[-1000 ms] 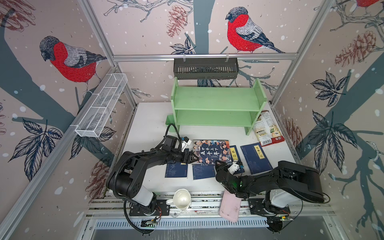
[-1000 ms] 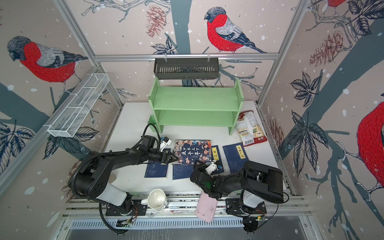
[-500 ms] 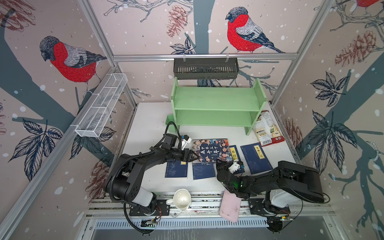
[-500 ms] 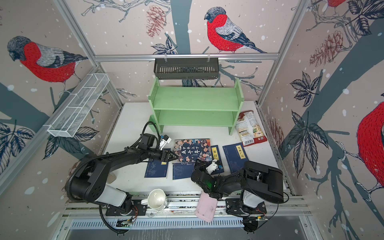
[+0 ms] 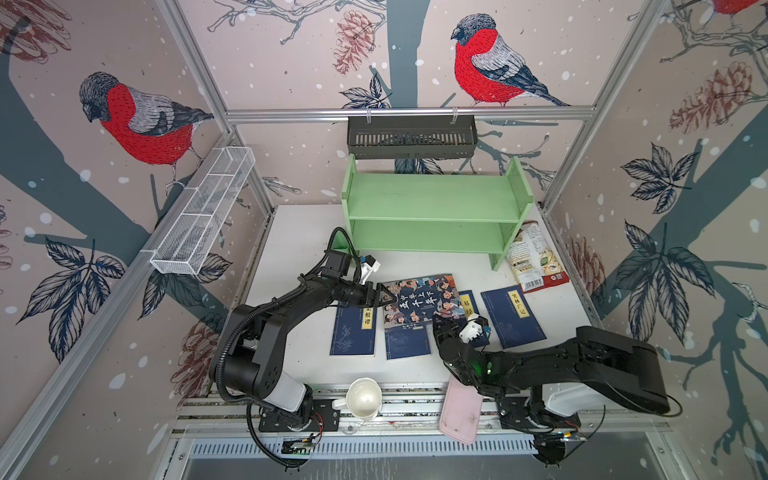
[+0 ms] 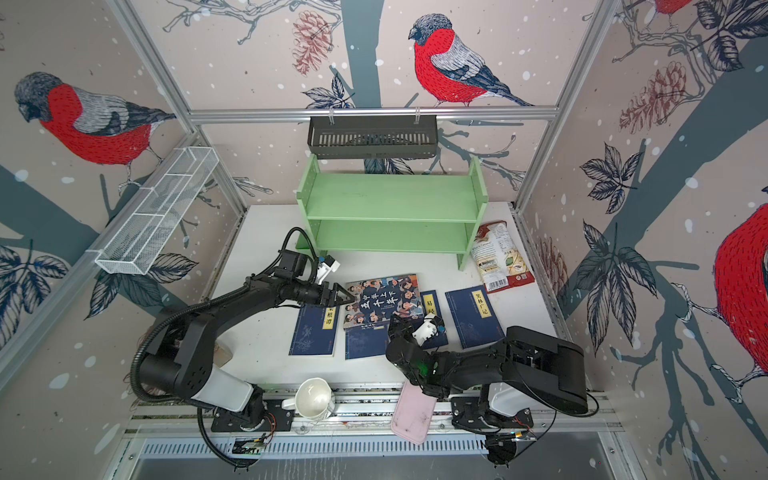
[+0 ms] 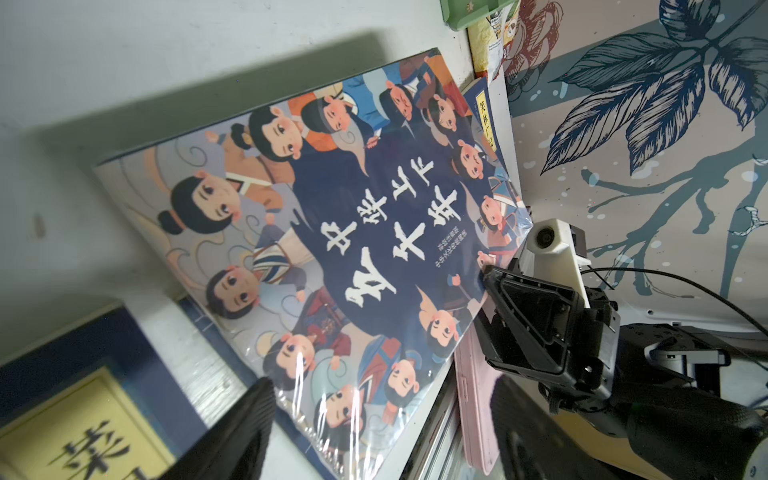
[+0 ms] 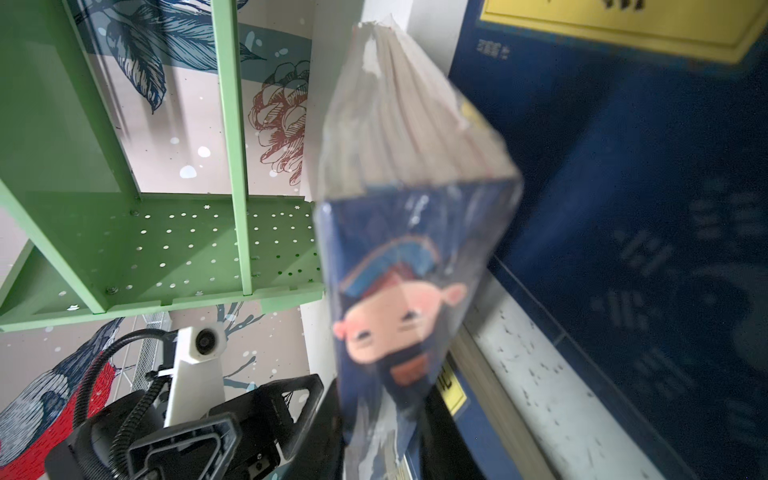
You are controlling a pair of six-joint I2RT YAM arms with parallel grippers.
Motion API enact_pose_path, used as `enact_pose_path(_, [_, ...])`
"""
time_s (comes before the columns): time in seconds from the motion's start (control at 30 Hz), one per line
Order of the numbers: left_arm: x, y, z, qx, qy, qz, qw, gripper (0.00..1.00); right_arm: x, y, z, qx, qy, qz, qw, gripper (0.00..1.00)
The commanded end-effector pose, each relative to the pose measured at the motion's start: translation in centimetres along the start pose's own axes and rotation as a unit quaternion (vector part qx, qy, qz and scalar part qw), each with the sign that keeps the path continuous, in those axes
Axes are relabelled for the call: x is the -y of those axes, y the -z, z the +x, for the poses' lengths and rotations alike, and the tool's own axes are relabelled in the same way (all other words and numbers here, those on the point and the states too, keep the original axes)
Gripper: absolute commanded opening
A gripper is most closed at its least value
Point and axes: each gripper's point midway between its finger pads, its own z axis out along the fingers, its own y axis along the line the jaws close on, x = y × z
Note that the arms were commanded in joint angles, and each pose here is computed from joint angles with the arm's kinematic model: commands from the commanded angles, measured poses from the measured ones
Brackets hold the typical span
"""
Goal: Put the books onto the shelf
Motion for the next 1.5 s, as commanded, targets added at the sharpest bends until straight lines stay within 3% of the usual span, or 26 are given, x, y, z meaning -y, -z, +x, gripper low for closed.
enact_pose_path(0.0, [0.1,0.6,0.6,-0.010,0.025,0.020,0.999,0.82,-1.8,0.4,-0.5,0.013,0.002,-0.030,0.999,0.12])
enact_pose_path(0.5, [-0.7,1.0,2.0,-0.047,0.059,0.033,0.997,0.82,-4.1,1.8,-2.0,0.029,-0.009,-0.059,0.998,0.10])
enact_pose_path(0.9, [0.1,0.1,3.2,-0.062,0.104,0.109,0.987,0.95,-5.3,2.4,-2.8,0.039,-0.014,-0.072,0.997,0.08])
enact_pose_path(1.17, [0.3,-1.5,2.9,-0.060,0.078,0.113,0.989,0.97,-5.7,2.4,-2.7,0.038,-0.015,-0.076,0.996,0.05])
enact_pose_path(1.47, [0.6,-3.2,2.5,-0.065,0.096,0.125,0.985,0.97,-5.8,2.4,-2.7,0.037,-0.018,-0.081,0.996,0.05])
